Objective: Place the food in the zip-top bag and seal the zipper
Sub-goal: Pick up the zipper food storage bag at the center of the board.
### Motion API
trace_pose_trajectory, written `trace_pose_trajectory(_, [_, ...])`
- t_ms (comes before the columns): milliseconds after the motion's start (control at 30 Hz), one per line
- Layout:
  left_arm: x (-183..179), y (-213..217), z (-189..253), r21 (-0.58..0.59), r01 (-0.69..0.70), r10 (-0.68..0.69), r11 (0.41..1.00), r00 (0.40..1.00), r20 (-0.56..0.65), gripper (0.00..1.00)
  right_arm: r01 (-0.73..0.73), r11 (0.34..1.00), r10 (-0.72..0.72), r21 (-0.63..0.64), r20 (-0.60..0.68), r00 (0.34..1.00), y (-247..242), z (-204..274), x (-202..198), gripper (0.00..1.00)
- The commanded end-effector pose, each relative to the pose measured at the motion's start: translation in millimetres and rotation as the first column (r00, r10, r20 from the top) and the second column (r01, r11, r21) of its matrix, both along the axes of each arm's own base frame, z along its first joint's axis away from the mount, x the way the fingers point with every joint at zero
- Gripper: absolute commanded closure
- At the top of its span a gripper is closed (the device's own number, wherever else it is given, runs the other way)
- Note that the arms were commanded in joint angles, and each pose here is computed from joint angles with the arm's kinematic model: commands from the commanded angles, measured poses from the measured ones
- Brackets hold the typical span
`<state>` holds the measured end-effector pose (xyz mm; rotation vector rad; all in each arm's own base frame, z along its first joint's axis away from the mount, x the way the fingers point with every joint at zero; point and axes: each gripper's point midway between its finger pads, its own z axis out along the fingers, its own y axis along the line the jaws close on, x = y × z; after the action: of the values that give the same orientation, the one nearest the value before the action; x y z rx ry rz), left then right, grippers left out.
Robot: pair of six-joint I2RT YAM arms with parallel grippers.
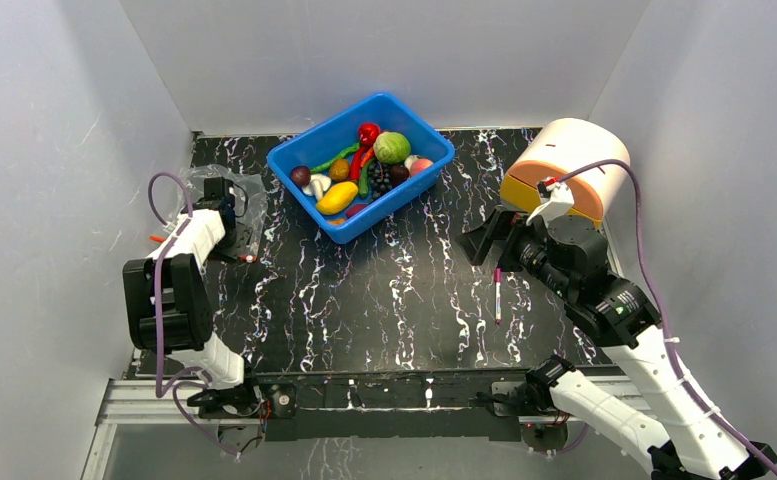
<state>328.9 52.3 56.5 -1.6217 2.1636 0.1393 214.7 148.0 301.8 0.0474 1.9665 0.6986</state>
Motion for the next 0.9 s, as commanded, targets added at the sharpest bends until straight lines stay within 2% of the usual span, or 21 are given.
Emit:
trace_pose_trajectory(0, [-0.6, 11.2, -13.9, 0.005, -0.032, 0.032, 0.999, 0.999, -0.015, 0.54, 0.007, 1.000, -0.008, 0.019, 0.072, 0.997, -3.9, 22.2, 0.3, 0.02])
trace_pose_trajectory(633, [1.6, 22.3, -50.9, -0.009, -0.025, 0.024, 1.000, 0.992, -0.125, 0.54, 0.003, 0.999, -0.006, 0.038, 0.067, 0.998, -3.1, 23.5, -2.6, 0.02])
trace_pose_trajectory(733, [-4.6, 20.5, -56.5, -0.017, -0.031, 0.028, 0.999, 0.988, -0.153, 0.59, 0.006, 0.999, -0.008, 0.039, 0.070, 0.998, -3.8, 24.3, -2.7, 0.02])
trace_pose_trajectory(867, [-12.4, 18.7, -60.7, -0.024, -0.036, 0.031, 0.999, 0.980, -0.195, 0.73, 0.006, 0.999, -0.009, 0.040, 0.072, 0.997, -4.0, 25.7, -2.7, 0.02])
